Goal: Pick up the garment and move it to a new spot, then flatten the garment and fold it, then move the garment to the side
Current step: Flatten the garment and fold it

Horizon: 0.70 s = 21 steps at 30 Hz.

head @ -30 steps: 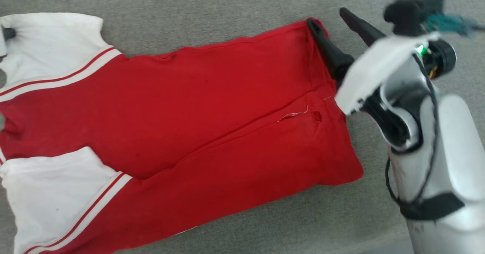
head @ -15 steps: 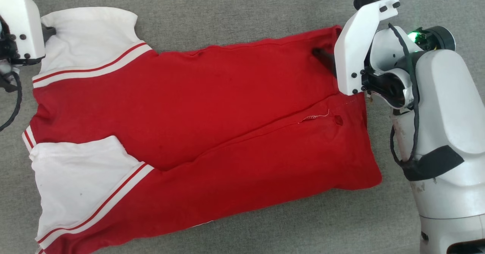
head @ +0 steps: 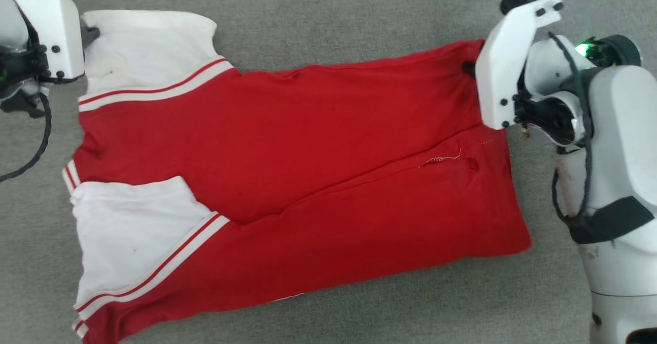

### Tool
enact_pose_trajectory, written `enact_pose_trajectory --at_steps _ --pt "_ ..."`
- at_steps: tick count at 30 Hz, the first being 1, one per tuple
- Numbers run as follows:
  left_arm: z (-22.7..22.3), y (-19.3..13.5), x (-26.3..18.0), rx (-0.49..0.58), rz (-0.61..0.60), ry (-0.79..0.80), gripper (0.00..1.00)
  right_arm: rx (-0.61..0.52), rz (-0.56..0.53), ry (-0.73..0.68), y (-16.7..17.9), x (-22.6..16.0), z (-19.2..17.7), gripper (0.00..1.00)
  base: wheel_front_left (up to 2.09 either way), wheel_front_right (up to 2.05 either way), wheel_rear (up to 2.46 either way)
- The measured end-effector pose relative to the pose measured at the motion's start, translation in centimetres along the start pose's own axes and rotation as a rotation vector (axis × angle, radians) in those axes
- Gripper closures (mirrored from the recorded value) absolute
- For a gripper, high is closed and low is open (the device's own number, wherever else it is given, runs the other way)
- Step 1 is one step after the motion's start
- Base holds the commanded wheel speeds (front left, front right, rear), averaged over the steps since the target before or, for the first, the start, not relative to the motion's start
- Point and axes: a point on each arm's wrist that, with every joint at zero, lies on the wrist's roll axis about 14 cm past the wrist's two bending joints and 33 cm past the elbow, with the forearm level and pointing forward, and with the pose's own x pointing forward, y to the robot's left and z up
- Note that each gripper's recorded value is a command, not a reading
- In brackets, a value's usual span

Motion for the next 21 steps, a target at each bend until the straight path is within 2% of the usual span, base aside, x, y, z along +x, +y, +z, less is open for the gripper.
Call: enact_pose_trajectory --at_steps 10,21 --pt "2.6 -1.0 -5.8 0.079 -0.023 -0.136 1.00 -0.040 -0.009 -0.214 0.3 -3.9 3.2 1.00 0.00 0.00 0.00" --pt "0.0 -3.0 -12.6 0.145 -0.039 -0.222 1.00 -0.103 0.004 -0.362 1.4 -8.6 3.2 1.00 0.00 0.00 0.00"
